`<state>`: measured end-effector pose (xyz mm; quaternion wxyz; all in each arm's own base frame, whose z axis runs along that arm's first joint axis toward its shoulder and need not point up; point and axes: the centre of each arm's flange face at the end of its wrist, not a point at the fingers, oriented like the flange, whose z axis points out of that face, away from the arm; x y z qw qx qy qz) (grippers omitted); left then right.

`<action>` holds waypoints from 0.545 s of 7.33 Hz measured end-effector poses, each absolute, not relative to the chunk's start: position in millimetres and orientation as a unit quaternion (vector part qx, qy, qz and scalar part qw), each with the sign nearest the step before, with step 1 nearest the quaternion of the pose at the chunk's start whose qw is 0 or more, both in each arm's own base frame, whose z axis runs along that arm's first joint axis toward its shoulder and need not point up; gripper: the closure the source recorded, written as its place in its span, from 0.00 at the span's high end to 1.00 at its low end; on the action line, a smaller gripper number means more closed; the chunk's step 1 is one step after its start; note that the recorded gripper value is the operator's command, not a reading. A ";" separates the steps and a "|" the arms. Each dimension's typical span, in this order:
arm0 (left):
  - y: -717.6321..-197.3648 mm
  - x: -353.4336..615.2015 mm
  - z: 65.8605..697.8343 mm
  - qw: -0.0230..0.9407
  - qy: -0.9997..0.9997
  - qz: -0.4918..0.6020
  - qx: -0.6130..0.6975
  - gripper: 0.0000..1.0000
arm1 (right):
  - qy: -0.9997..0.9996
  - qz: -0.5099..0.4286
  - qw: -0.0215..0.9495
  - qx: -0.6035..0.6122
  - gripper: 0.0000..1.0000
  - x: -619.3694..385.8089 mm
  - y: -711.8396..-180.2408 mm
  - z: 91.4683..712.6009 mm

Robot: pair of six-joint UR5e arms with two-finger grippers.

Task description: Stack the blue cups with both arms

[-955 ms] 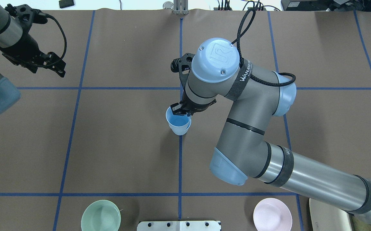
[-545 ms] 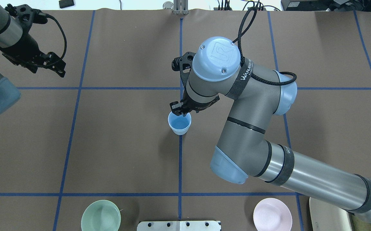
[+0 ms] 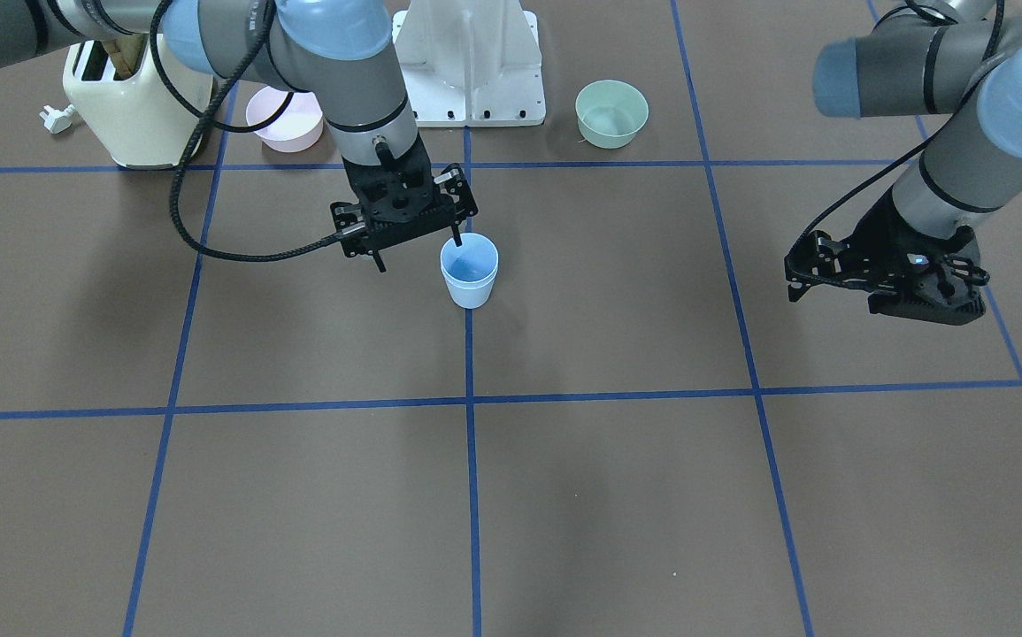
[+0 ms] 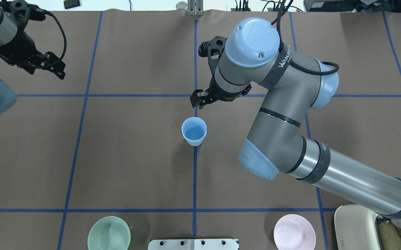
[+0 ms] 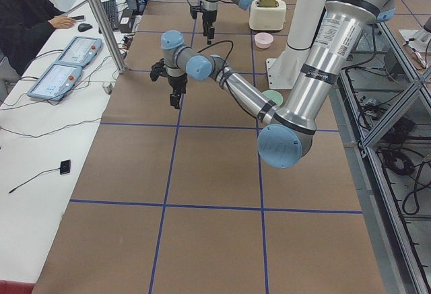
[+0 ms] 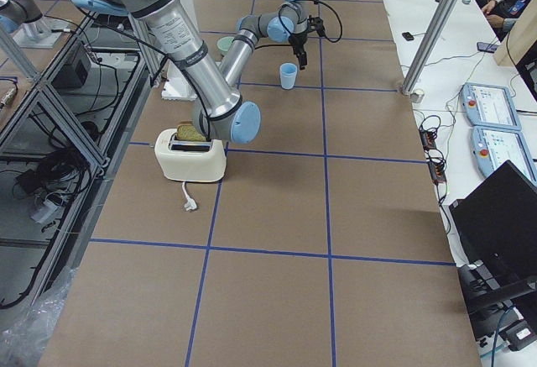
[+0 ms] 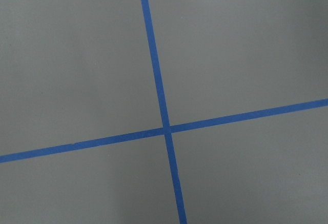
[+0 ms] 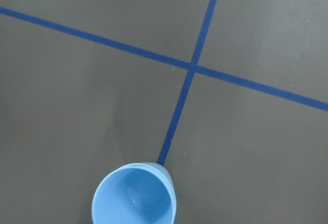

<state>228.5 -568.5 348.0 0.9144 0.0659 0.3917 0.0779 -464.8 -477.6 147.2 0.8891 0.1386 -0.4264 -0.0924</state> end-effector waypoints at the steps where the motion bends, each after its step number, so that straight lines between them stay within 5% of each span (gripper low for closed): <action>1: -575.2 210.9 354.2 0.916 0.388 0.079 0.071 0.98 | -0.430 -0.071 0.886 0.156 1.00 -439.7 -499.1 158.2; 4: -589.3 135.3 393.3 0.917 0.377 0.101 0.086 0.98 | -0.413 0.001 0.892 0.187 1.00 -333.0 -576.9 212.7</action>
